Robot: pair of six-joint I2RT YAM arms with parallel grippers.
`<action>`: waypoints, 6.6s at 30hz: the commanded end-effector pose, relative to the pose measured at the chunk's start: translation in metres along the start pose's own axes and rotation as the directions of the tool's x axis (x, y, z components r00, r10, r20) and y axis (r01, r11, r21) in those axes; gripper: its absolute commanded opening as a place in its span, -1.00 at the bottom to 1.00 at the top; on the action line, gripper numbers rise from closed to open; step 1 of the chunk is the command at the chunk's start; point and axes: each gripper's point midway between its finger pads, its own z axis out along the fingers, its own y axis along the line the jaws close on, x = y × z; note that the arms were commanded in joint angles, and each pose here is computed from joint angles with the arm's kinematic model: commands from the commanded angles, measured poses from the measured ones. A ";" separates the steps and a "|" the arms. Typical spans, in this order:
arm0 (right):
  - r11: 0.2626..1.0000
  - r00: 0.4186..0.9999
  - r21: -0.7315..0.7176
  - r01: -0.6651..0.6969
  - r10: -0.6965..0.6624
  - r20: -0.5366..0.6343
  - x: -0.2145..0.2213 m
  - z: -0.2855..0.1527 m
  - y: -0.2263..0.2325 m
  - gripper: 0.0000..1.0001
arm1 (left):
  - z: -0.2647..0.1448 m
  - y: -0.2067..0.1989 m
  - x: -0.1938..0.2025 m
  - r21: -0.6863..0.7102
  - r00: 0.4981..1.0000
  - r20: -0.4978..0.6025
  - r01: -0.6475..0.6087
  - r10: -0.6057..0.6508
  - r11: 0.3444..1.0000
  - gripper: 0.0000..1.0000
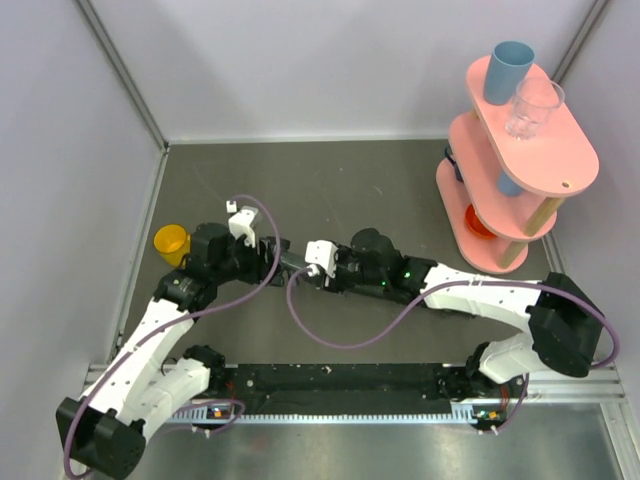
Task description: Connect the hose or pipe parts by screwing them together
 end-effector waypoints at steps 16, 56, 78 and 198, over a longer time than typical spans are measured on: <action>0.995 0.937 0.057 -0.076 0.052 0.345 -0.097 -0.022 -0.043 -1.00 | -0.006 -0.058 -0.012 0.282 0.994 0.108 -0.015 -0.016 0.959 -1.00; 0.963 0.970 0.165 -0.214 0.189 0.152 0.002 -0.048 -0.018 -1.00 | 0.034 0.020 0.113 -0.240 0.834 -0.169 0.482 -0.525 0.843 0.07; 0.962 0.959 0.202 -0.183 0.129 0.253 -0.015 -0.078 -0.021 -1.00 | 0.033 0.015 0.135 -0.312 0.829 -0.447 0.207 -0.335 0.927 0.38; 0.999 0.872 0.033 -0.030 0.010 0.489 -0.090 -0.019 -0.020 -1.00 | -0.017 -0.090 0.016 0.236 0.975 -0.060 0.222 -0.214 0.946 -1.00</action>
